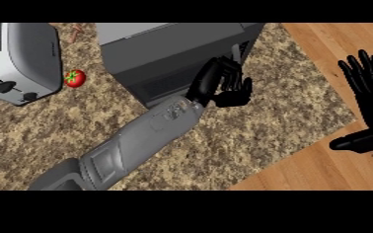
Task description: Pick up the milk, place it into the microwave and close the microwave
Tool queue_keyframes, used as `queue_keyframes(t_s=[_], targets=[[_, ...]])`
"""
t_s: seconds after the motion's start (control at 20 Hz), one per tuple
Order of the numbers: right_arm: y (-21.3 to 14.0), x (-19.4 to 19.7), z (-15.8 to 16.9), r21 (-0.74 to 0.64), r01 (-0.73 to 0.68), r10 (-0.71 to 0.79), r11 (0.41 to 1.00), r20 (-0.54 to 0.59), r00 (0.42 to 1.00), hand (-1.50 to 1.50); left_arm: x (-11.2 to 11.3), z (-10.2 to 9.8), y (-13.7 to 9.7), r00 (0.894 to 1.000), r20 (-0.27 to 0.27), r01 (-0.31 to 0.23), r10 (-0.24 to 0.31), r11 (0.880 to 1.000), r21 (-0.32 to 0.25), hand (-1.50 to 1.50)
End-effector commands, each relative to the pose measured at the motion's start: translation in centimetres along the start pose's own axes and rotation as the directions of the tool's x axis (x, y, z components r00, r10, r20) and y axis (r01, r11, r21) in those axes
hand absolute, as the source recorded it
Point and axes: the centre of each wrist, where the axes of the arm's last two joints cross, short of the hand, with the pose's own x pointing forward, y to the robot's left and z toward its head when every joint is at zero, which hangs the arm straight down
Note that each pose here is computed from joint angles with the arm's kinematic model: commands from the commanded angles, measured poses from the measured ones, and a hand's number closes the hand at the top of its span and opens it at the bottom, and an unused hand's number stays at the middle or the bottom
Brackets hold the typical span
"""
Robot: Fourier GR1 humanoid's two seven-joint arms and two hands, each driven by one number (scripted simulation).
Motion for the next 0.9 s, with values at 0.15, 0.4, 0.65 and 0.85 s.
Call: queue_keyframes(t_s=[0.15, 0.4, 0.65, 0.85], targets=[[1.1, 0.4, -2.1, 0.155, 0.097, -0.102, 0.983, 0.025, 0.994, -1.50, 2.5, -1.8, -0.6, 0.998, 0.053, -0.015, 0.015, 1.000, 0.006, 1.50], [1.7, 1.8, -4.0, 0.282, 0.075, -0.084, 0.957, 0.020, 0.996, 1.50, 2.4, -1.8, -0.6, 0.999, 0.052, -0.012, 0.011, 1.000, 0.024, 1.50], [4.2, 3.4, -6.6, 0.486, 0.082, -0.116, 0.870, 0.039, 0.993, 1.50, 2.3, -1.8, -0.7, 0.999, 0.044, -0.014, 0.012, 1.000, 0.027, 1.50], [5.4, 4.1, -7.2, 0.543, 0.085, -0.124, 0.835, 0.035, 0.992, 1.50, 2.4, -1.9, -0.6, 0.999, 0.036, -0.026, 0.024, 0.998, 0.053, 1.50]])
